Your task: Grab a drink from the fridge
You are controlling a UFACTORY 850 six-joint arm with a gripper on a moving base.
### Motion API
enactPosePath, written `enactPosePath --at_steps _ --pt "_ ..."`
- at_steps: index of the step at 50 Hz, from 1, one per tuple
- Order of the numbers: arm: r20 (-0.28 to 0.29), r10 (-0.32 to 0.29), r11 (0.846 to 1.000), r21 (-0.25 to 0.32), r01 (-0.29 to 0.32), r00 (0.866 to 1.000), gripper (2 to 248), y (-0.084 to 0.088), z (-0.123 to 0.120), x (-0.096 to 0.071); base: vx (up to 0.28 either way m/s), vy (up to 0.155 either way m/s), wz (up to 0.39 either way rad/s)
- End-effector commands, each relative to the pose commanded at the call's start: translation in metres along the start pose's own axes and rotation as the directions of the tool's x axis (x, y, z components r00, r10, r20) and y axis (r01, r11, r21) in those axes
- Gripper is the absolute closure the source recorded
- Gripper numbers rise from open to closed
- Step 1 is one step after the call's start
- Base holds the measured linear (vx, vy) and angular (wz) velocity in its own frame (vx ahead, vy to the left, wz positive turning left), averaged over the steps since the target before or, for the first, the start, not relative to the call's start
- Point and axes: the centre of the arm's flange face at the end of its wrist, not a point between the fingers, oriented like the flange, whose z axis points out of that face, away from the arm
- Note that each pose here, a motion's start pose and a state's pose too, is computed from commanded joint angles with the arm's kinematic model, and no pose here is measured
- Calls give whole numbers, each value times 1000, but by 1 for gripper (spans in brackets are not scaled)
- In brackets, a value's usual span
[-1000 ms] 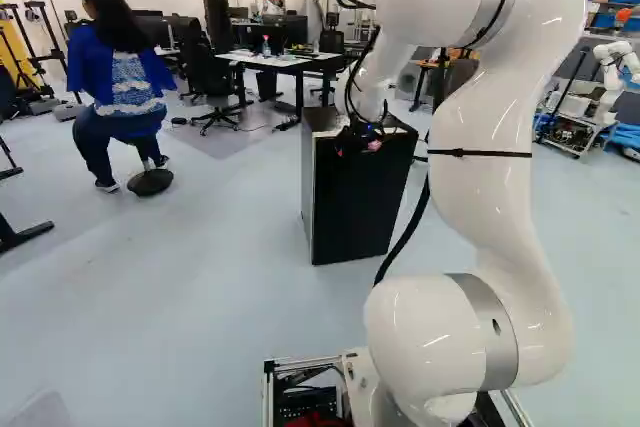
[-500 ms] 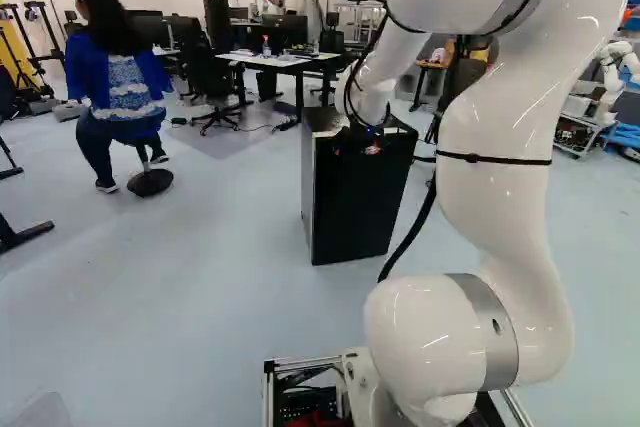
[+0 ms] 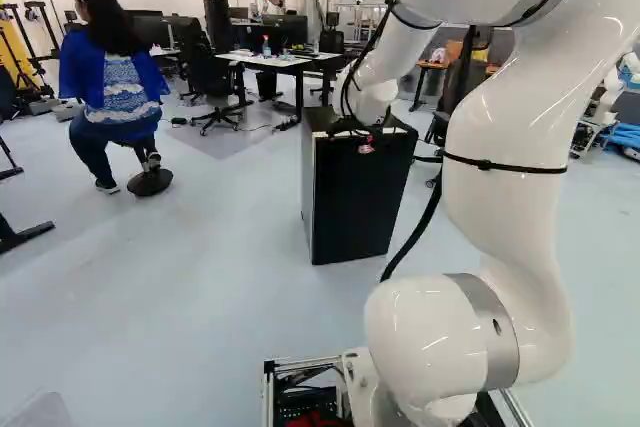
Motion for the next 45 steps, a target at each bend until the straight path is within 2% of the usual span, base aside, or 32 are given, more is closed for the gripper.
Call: enactPosePath --at_steps 9,21,31,45 --pt "-93 0 1000 8 0 996 3 -1 0 8 0 0 0" --pt "-198 2 1000 17 1 980 3 -1 8 12 0 0 0" --pt "-281 5 1000 24 2 960 3 -1 15 14 0 0 0" --pt "-387 11 1000 31 1 922 3 1 24 16 0 0 0"
